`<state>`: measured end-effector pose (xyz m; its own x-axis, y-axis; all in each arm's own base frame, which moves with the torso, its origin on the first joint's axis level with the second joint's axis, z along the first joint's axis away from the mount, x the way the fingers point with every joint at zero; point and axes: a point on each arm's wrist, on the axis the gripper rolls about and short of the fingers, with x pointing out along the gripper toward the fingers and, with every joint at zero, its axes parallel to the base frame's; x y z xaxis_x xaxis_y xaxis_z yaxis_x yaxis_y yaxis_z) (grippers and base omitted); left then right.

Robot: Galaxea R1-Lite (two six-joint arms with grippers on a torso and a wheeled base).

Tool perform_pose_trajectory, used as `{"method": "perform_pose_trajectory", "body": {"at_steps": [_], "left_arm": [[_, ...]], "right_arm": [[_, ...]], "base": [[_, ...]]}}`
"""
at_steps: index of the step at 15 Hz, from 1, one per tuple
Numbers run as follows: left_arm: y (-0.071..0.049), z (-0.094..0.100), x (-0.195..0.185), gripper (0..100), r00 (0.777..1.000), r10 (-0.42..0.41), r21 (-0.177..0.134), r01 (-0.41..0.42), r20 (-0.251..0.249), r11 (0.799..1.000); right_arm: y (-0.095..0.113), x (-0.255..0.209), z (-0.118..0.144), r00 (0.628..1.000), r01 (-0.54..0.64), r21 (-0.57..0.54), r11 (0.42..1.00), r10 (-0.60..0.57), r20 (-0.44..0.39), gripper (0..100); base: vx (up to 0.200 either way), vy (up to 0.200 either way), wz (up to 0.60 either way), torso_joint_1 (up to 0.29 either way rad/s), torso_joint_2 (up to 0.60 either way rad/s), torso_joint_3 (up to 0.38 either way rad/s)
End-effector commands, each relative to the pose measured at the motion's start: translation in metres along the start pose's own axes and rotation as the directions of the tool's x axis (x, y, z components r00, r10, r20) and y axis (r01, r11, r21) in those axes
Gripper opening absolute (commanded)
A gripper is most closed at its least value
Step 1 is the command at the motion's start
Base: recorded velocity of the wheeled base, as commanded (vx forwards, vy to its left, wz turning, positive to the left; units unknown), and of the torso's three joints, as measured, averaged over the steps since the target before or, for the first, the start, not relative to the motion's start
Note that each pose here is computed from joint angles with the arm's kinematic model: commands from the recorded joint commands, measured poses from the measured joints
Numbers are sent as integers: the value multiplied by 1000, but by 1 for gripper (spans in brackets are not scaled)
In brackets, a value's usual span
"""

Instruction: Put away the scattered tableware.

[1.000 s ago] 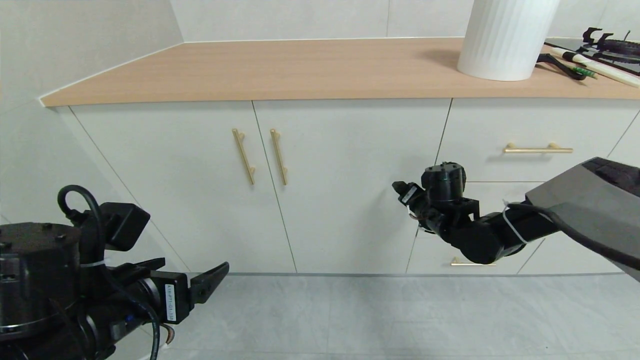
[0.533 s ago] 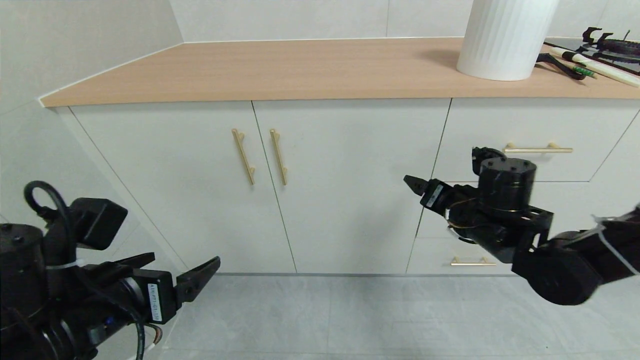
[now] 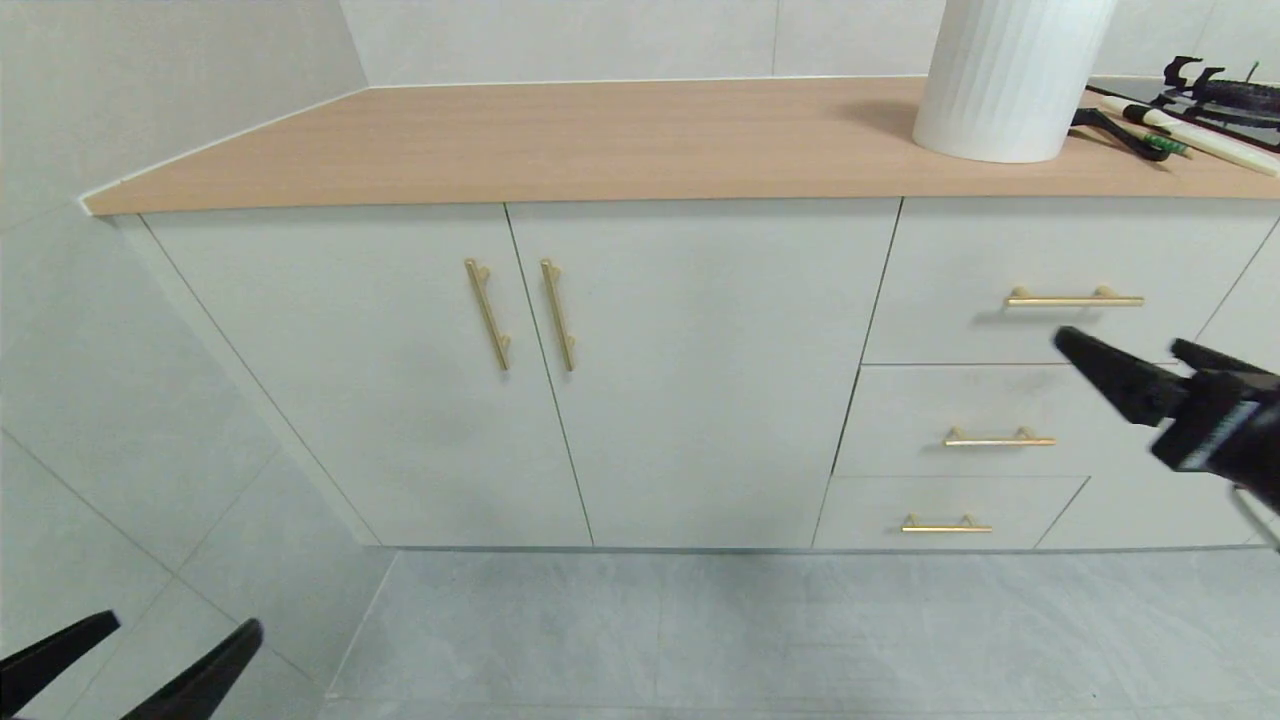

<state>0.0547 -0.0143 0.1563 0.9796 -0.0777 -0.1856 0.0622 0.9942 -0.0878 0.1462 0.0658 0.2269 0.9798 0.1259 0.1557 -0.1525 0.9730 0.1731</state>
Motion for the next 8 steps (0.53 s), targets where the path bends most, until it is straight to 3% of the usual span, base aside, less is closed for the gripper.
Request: {"method": "perform_pose_trajectory", "body": {"at_steps": [1, 5, 6, 7, 8], "left_arm": [[16, -6, -49, 100, 982, 60, 4, -62, 180, 998], [21, -31, -84, 100, 943, 183, 53, -205, 277, 977], [21, -35, -84, 100, 934, 226, 71, -254, 275, 965], [23, -35, -85, 100, 904, 323, 47, -349, 279, 936], [21, -41, -84, 100, 881, 386, 49, -414, 276, 909]], "right_arm": [[-41, -103, 16, 982, 108, -96, 990, -91, 163, 100], [-58, -180, 8, 966, 189, -226, 956, -139, 219, 100], [-61, -200, 2, 961, 217, -257, 941, -160, 225, 100], [-63, -208, -8, 960, 248, -279, 928, -198, 198, 100], [-64, -207, -10, 940, 322, -268, 908, -274, 202, 100]], "base": [[0, 0, 0, 0, 0, 0], [0, 0, 0, 0, 0, 0], [0, 0, 0, 0, 0, 0], [0, 0, 0, 0, 0, 0], [0, 0, 0, 0, 0, 0]]}}
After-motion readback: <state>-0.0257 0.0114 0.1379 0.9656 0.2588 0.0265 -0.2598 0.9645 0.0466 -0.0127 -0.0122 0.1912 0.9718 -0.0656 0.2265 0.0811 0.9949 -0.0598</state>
